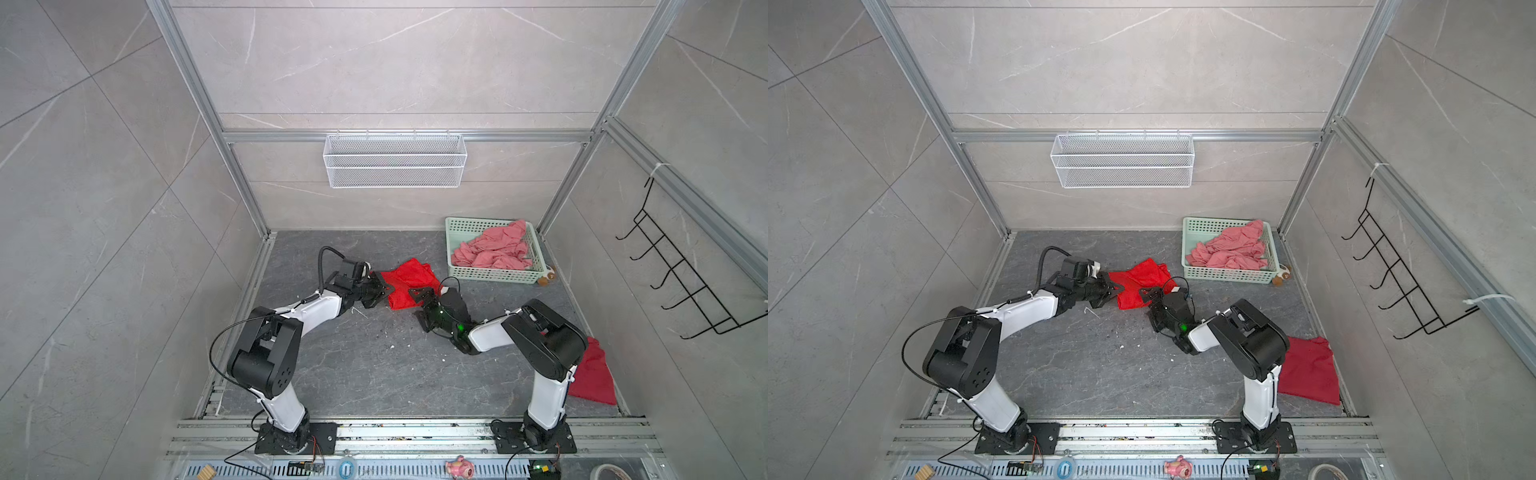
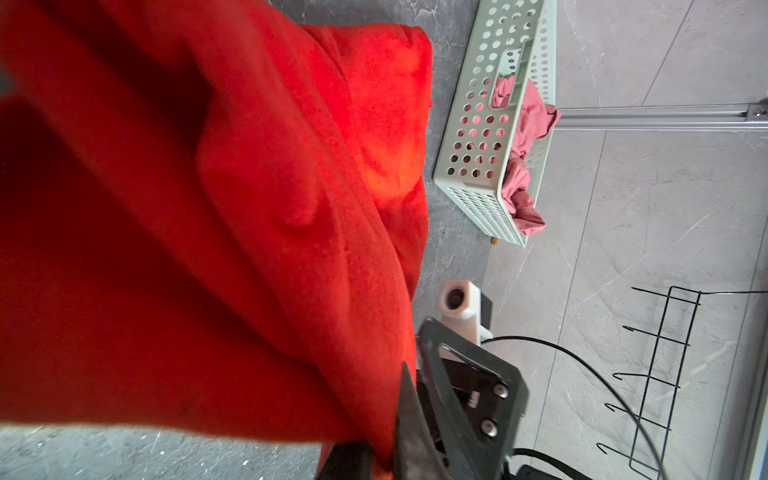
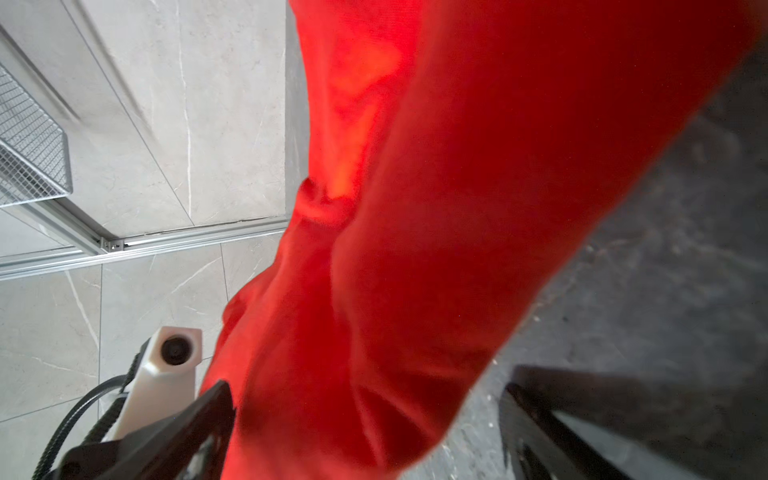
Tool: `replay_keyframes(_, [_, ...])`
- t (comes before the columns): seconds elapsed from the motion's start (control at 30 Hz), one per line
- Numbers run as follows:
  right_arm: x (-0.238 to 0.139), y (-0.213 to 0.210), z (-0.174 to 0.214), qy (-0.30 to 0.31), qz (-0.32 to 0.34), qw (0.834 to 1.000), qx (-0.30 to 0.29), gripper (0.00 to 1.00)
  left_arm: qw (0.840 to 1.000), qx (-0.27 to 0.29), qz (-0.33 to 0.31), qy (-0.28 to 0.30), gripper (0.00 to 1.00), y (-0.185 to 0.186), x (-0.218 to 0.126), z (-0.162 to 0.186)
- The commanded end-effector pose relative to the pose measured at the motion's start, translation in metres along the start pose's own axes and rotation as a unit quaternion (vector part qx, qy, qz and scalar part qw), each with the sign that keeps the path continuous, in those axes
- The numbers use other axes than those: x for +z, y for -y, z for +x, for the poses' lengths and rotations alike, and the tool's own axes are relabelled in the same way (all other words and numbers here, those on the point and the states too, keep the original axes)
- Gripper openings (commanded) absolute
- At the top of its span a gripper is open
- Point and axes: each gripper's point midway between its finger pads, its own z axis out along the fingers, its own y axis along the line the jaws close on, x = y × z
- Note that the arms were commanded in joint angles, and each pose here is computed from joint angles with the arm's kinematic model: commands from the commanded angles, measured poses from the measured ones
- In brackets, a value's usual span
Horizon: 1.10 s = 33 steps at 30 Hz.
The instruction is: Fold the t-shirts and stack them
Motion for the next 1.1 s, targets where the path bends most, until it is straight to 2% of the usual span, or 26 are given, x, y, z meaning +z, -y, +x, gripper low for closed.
replay_keyframes(0.0, [0.003,0.003,-0.002,0.013,-0.008,1.0,0.011,0.99,0.999,0.018,0.035,0.015,0.0,0.034,-0.016,-0.006])
replay_keyframes(0.27, [0.028,0.009,-0.007,0.025,-0.022,0.999,0.031,0.96,0.999,0.014,0.044,0.01,0.0,0.038,-0.024,0.002])
replay_keyframes(0.47, [0.036,0.017,-0.011,0.033,0.001,0.999,0.012,0.79,1.0,0.005,0.027,0.007,0.0,0.022,-0.032,0.013])
replay_keyframes(0.53, [0.033,0.019,-0.014,0.039,0.017,0.999,-0.002,0.68,1.0,0.003,0.016,0.006,0.0,0.014,-0.034,0.017])
replay_keyframes(0.73, [0.032,0.023,-0.018,0.041,0.051,0.998,-0.025,0.23,1.0,0.004,-0.021,-0.005,0.0,-0.01,-0.039,0.031])
replay_keyframes(0.8, [0.03,0.023,-0.02,0.041,0.055,0.997,-0.033,0.14,0.999,0.008,-0.044,-0.003,0.0,-0.021,-0.045,0.035])
replay_keyframes(0.83, [0.028,0.024,-0.021,0.042,0.066,0.996,-0.038,0.12,0.998,0.015,-0.057,-0.004,0.0,-0.026,-0.048,0.037])
replay_keyframes(0.9, [0.021,0.026,-0.021,0.042,0.09,0.994,-0.052,0.07,0.996,0.029,-0.083,-0.007,0.12,-0.033,-0.054,0.039])
replay_keyframes(1.0, [0.003,0.033,-0.021,0.044,0.138,0.987,-0.07,0.02,0.992,0.05,-0.119,-0.004,0.39,-0.043,-0.065,0.041])
replay_keyframes(1.07, [-0.014,0.035,-0.02,0.048,0.163,0.982,-0.083,0.0,0.989,0.062,-0.138,0.005,0.49,-0.047,-0.071,0.039])
